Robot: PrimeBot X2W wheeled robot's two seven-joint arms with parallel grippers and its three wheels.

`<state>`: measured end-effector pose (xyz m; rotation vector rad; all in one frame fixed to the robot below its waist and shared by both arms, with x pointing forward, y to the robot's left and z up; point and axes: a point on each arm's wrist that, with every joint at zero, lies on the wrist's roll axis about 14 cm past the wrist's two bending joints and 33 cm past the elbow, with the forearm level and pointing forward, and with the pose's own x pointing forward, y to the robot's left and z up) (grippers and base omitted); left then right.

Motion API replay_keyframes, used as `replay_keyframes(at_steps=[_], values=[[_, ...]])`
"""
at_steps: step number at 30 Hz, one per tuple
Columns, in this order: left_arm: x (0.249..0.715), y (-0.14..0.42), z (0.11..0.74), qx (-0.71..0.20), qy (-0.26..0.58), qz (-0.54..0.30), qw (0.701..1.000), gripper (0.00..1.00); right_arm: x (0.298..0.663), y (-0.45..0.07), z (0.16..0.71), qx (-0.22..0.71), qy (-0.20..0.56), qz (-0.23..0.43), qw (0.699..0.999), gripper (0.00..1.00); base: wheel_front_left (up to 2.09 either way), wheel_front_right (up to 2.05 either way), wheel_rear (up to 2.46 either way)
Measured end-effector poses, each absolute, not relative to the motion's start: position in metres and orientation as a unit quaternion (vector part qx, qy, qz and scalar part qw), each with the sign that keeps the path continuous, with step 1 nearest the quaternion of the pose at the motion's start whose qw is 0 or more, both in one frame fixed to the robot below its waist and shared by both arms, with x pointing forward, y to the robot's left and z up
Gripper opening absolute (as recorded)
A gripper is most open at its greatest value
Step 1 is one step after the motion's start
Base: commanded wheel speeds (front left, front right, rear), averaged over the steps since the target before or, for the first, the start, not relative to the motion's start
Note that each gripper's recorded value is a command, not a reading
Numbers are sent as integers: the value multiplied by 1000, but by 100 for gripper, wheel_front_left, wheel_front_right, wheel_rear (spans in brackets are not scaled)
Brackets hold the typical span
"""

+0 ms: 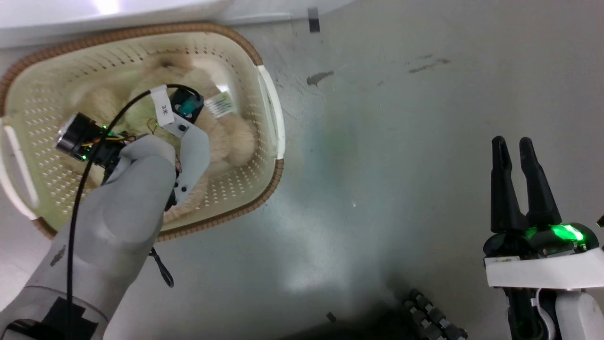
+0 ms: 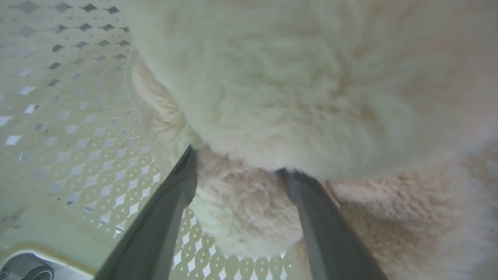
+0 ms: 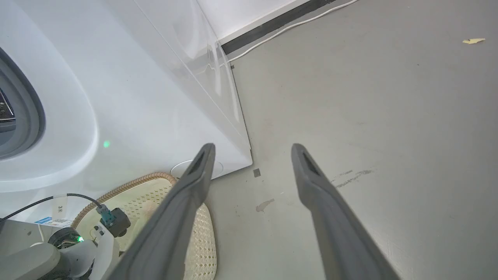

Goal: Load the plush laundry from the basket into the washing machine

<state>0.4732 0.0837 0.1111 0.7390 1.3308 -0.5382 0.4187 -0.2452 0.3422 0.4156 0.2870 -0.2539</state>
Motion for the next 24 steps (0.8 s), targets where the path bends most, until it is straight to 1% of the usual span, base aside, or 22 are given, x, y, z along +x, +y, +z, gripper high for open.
replay_keyframes(at_steps=[8, 13, 19, 20, 21, 22, 24], values=[[463, 71, 87, 324, 617, -259, 668, 100, 413, -253, 325, 215, 154, -148, 953, 100, 0, 0, 0], [460, 54, 72, 315, 616, -291, 661, 100, 408, -256, 314, 219, 166, -161, 948, 100, 0, 0, 0], [453, 54, 54, 320, 641, -290, 634, 100, 411, -261, 307, 225, 163, -172, 945, 100, 0, 0, 0], [452, 54, 51, 319, 649, -286, 629, 92, 411, -262, 306, 226, 164, -173, 945, 100, 0, 0, 0], [452, 54, 49, 319, 653, -284, 625, 28, 411, -263, 304, 226, 163, -175, 944, 100, 0, 0, 0], [452, 52, 47, 318, 652, -287, 625, 0, 411, -263, 304, 226, 164, -177, 944, 100, 0, 0, 0], [452, 50, 47, 320, 651, -290, 625, 0, 412, -264, 304, 227, 163, -178, 944, 100, 0, 0, 0]])
